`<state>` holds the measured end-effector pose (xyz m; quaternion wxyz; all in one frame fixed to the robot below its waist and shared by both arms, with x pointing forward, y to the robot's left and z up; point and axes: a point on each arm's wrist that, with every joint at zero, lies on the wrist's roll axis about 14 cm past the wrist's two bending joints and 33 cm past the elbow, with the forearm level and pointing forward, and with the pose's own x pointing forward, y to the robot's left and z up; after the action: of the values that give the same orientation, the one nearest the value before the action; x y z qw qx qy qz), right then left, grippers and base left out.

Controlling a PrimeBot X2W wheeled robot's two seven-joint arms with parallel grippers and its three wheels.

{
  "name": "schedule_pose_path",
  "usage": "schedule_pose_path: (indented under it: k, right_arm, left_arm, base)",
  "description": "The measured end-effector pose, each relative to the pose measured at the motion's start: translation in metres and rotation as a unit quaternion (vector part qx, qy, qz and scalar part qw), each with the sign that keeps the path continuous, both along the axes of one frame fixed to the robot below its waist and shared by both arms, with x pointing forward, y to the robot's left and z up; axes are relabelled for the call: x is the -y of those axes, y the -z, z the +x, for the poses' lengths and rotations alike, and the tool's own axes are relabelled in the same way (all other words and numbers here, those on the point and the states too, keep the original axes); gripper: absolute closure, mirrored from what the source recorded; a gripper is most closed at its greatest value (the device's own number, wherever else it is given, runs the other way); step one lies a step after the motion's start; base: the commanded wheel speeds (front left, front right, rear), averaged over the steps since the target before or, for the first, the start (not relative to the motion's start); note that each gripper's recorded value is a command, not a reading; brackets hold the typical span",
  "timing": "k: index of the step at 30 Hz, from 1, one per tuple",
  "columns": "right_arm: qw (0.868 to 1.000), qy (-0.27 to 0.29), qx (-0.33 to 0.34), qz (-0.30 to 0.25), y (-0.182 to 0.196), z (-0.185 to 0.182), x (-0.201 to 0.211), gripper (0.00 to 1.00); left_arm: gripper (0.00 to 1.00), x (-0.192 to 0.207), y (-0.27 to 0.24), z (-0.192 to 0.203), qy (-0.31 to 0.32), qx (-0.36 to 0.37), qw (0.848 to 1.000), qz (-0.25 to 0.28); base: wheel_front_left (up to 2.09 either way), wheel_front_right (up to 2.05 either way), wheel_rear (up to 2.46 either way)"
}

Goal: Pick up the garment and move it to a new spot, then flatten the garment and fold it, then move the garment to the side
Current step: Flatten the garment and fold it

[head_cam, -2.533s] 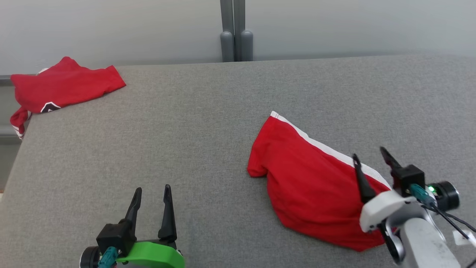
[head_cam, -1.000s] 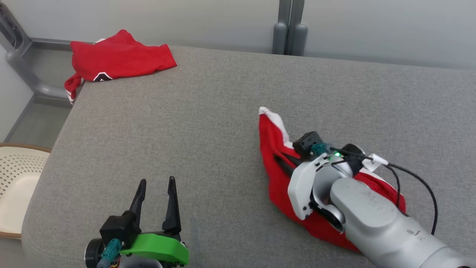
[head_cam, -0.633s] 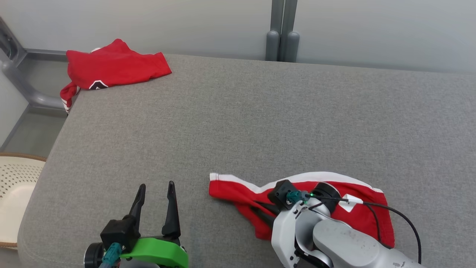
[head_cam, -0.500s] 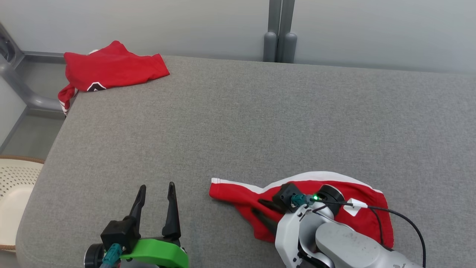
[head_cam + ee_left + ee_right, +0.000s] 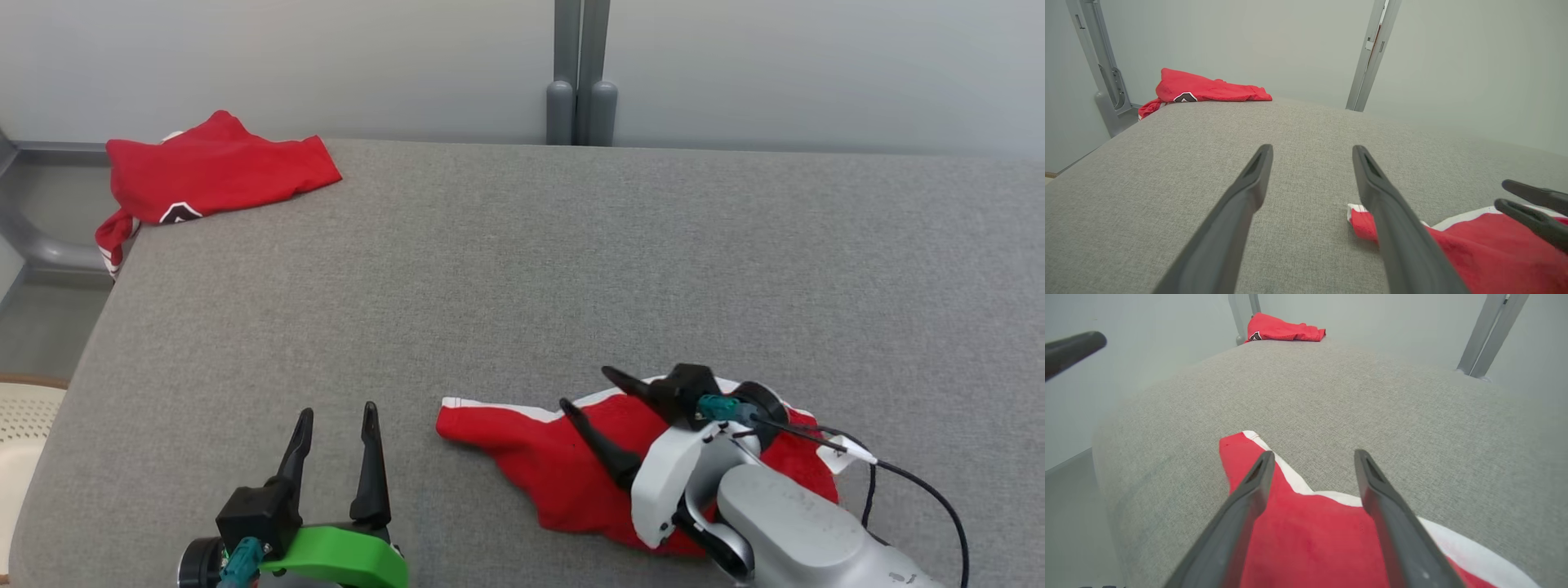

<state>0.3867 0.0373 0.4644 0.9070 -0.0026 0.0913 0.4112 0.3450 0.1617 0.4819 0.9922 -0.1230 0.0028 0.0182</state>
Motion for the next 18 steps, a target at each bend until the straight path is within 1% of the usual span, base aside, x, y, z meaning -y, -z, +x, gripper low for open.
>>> schedule_pose_path:
  k: [3, 7, 9, 12, 15, 18]
  right_arm:
    - [0.999, 0.04, 0.018, 0.016, -0.013, 0.012, 0.021, 0.0]
    - [0.994, 0.097, 0.045, 0.036, -0.03, 0.024, 0.053, 0.0]
    - [0.987, 0.135, 0.068, 0.05, -0.043, 0.03, 0.075, 0.0]
    - [0.977, 0.183, 0.089, 0.064, -0.053, 0.03, 0.103, 0.0]
    - [0.963, 0.237, 0.104, 0.078, -0.059, 0.024, 0.132, 0.0]
    - [0.95, 0.28, 0.109, 0.091, -0.06, 0.014, 0.152, 0.0]
  left_arm:
    - [0.0, 0.005, -0.003, 0.002, 0.01, 0.006, 1.0, 0.005]
    - [0.0, 0.011, -0.007, 0.004, 0.022, 0.013, 1.0, 0.012]
    - [0.0, 0.013, -0.009, 0.005, 0.027, 0.016, 0.999, 0.013]
    - [0.0, 0.016, -0.012, 0.007, 0.032, 0.021, 0.999, 0.014]
    - [0.0, 0.019, -0.014, 0.008, 0.037, 0.024, 0.999, 0.014]
    - [0.0, 0.021, -0.015, 0.009, 0.04, 0.026, 0.999, 0.014]
  base:
    - [0.0, 0.0, 0.0]
    - [0.0, 0.0, 0.0]
    - [0.0, 0.0, 0.0]
    - [0.0, 0.0, 0.0]
    - [0.0, 0.0, 0.0]
    - [0.0, 0.0, 0.0]
